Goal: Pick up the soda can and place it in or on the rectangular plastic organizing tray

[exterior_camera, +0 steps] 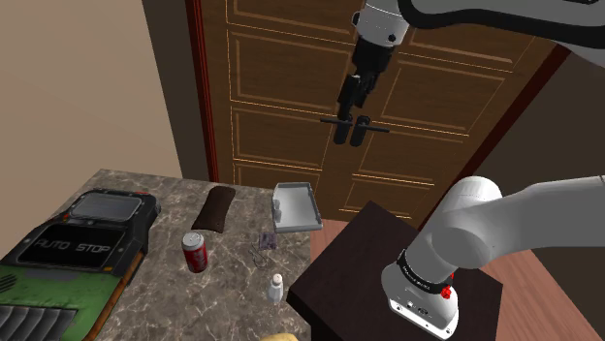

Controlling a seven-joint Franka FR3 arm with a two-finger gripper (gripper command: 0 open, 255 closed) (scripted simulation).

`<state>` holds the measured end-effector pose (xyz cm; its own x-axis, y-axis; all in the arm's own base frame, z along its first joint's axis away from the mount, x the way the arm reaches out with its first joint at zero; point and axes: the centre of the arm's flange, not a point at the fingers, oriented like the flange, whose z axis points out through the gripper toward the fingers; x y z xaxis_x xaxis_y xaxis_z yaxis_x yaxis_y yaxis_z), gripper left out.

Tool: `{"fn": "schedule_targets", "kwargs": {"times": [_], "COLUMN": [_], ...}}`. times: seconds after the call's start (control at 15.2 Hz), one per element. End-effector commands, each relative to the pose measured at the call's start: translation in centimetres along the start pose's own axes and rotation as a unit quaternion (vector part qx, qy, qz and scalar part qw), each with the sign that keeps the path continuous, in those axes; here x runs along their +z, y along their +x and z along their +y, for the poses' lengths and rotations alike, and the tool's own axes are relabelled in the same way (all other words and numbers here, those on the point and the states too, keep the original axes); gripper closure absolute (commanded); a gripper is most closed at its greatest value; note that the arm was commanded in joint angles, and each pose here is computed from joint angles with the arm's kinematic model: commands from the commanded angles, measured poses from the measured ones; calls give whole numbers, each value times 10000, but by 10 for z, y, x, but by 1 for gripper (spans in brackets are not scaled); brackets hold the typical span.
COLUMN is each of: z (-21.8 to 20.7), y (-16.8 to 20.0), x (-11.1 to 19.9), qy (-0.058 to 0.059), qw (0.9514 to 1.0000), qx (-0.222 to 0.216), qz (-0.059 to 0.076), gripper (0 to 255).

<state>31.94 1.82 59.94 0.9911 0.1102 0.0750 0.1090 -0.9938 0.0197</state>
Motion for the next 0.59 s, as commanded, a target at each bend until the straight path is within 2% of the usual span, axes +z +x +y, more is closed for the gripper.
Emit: {"fn": "schedule_targets", "kwargs": {"times": [0.0, 0.53], "z": [0, -66], "y": [0, 41], "x": [0, 73], "qy": [0, 2], "qw": [10000, 10000], "qx": [0, 42], "qz": [0, -72], "gripper": [0, 0]}}
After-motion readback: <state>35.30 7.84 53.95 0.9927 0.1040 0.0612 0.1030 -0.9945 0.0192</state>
